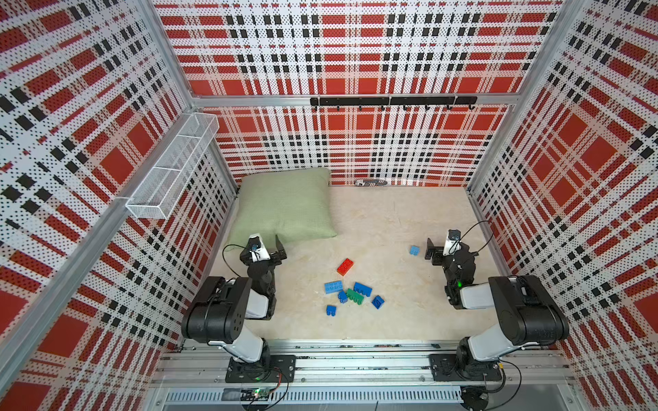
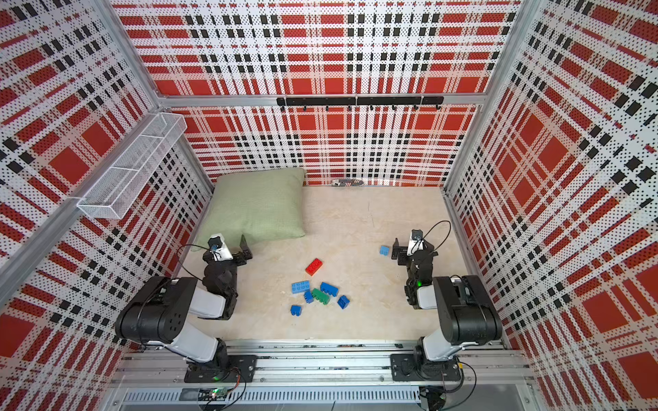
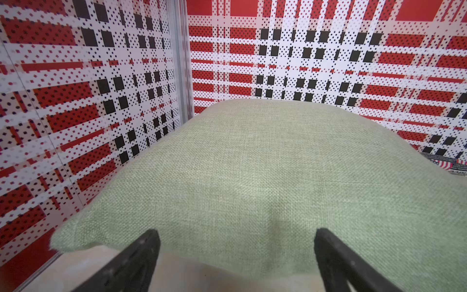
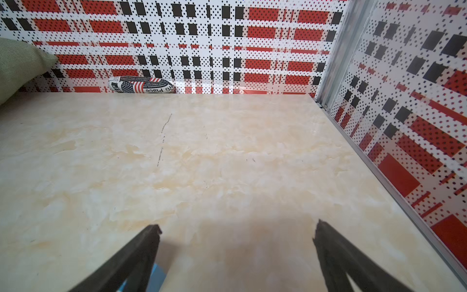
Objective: Assemble a heart with lego
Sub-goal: Adjust the lego brick at the center of the board.
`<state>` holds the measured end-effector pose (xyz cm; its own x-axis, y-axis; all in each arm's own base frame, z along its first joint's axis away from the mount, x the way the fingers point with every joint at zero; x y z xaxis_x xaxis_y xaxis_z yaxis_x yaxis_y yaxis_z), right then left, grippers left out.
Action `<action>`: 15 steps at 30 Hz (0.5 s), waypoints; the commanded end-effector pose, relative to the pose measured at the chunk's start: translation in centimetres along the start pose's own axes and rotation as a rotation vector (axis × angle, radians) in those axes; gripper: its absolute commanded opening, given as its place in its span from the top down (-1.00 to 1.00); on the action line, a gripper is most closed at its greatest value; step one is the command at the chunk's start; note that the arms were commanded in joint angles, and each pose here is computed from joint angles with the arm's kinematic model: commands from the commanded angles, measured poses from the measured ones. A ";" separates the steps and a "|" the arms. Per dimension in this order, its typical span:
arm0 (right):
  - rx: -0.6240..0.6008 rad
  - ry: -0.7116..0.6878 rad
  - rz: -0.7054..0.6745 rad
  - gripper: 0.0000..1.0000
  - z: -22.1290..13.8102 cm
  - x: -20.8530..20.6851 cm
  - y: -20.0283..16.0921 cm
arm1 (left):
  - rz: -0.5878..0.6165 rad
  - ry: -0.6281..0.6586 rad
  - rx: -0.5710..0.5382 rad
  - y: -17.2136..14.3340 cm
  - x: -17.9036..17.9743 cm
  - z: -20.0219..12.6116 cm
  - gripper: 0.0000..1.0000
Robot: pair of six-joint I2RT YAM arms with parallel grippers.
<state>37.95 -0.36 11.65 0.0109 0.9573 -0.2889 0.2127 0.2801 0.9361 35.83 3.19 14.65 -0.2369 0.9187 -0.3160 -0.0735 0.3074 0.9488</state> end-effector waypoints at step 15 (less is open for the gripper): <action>-0.046 -0.010 0.013 -0.99 0.1 -0.5 1.3 | -0.005 -0.004 -0.049 1.2 -0.4 -0.1 -0.98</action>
<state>37.95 -0.36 11.65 0.0105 0.9573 -0.2889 0.2126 0.2801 0.9361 35.81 3.23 14.68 -0.2396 0.9179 -0.3164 -0.0760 0.3071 0.9486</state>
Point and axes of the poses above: each gripper's point midway between its finger pads, its own z axis out along the fingers, its own x axis along the line the jaws close on, y = z × x, the point moved 1 cm from there along -z, back along the fingers, and after that the axes turned 15 degrees about -z, right-handed, at the moved point
